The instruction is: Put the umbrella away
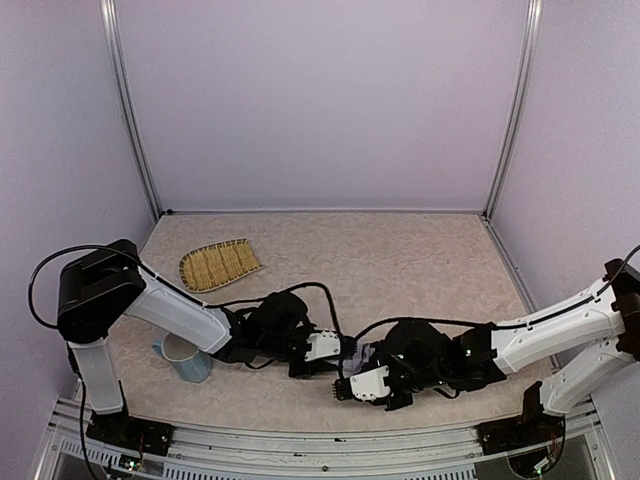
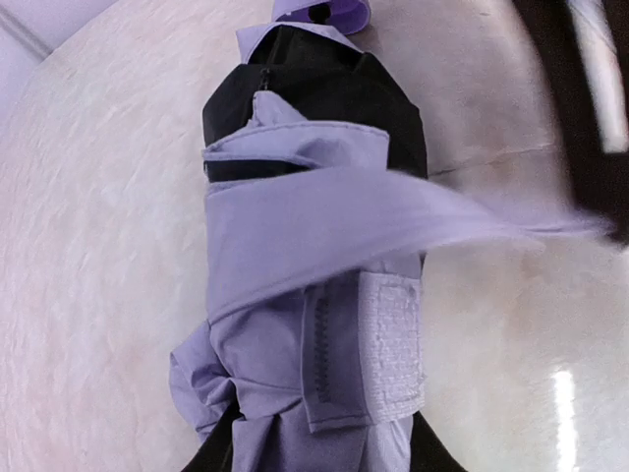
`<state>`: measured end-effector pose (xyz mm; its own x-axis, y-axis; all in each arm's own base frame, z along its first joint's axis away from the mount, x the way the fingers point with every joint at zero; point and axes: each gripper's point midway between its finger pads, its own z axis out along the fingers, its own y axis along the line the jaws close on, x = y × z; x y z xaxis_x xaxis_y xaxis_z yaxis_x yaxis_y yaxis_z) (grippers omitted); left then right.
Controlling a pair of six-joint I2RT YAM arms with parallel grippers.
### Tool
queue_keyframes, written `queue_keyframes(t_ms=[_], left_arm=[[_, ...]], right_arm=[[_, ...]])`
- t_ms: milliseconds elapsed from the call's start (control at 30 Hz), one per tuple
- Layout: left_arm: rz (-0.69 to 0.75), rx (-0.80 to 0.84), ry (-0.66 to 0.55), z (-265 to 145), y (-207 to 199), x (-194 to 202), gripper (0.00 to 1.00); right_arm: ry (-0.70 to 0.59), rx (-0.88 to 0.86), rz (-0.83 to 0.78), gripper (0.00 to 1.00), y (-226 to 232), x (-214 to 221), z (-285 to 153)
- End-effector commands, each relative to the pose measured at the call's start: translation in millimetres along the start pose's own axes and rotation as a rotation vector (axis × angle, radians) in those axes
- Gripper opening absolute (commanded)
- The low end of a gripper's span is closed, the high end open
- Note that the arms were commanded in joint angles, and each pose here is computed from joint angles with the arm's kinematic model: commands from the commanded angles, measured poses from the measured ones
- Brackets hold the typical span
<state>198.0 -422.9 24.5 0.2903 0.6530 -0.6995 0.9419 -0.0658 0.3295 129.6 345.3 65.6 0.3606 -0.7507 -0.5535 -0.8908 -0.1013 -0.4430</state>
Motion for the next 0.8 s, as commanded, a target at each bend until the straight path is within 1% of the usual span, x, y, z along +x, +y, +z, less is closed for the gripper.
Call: queue_keyframes(t_ms=[0, 133, 233, 333, 400, 467, 500, 567, 600, 700, 767], left_arm=[[-0.166, -0.044, 0.281, -8, -6, 88, 0.0], [-0.155, -0.032, 0.27, -5, -10, 83, 0.0], [-0.182, -0.054, 0.3, -1, -5, 87, 0.0], [-0.196, -0.113, 0.326, -2, 3, 93, 0.0], [-0.199, -0.133, 0.325, -4, 4, 94, 0.0], [-0.187, -0.131, 0.307, -6, 1, 92, 0.0], [-0.178, -0.117, 0.297, -6, -2, 90, 0.0], [-0.151, -0.076, 0.283, -7, -10, 87, 0.0], [-0.14, -0.048, 0.286, -8, -16, 87, 0.0], [-0.112, 0.017, 0.293, -8, -26, 85, 0.0], [-0.1, 0.045, 0.3, -8, -32, 86, 0.0]], right_arm=[[0.009, -0.198, -0.128, 0.33, 56, 11, -5], [0.017, -0.19, -0.129, 0.33, 54, 11, 2], [-0.012, -0.18, -0.111, 0.33, 47, -3, 3], [-0.077, -0.14, -0.02, 0.32, 34, -23, -8], [-0.152, -0.099, 0.106, 0.31, 13, -39, -25], [-0.275, -0.101, 0.269, 0.32, -16, -56, -51], [-0.336, -0.091, 0.353, 0.35, -35, -60, -65], [-0.393, -0.019, 0.53, 0.44, -85, -53, -89], [-0.377, -0.005, 0.609, 0.49, -101, -44, -94], [-0.289, 0.03, 0.78, 0.54, -143, -13, -96], [-0.226, 0.028, 0.86, 0.58, -163, 10, -87]])
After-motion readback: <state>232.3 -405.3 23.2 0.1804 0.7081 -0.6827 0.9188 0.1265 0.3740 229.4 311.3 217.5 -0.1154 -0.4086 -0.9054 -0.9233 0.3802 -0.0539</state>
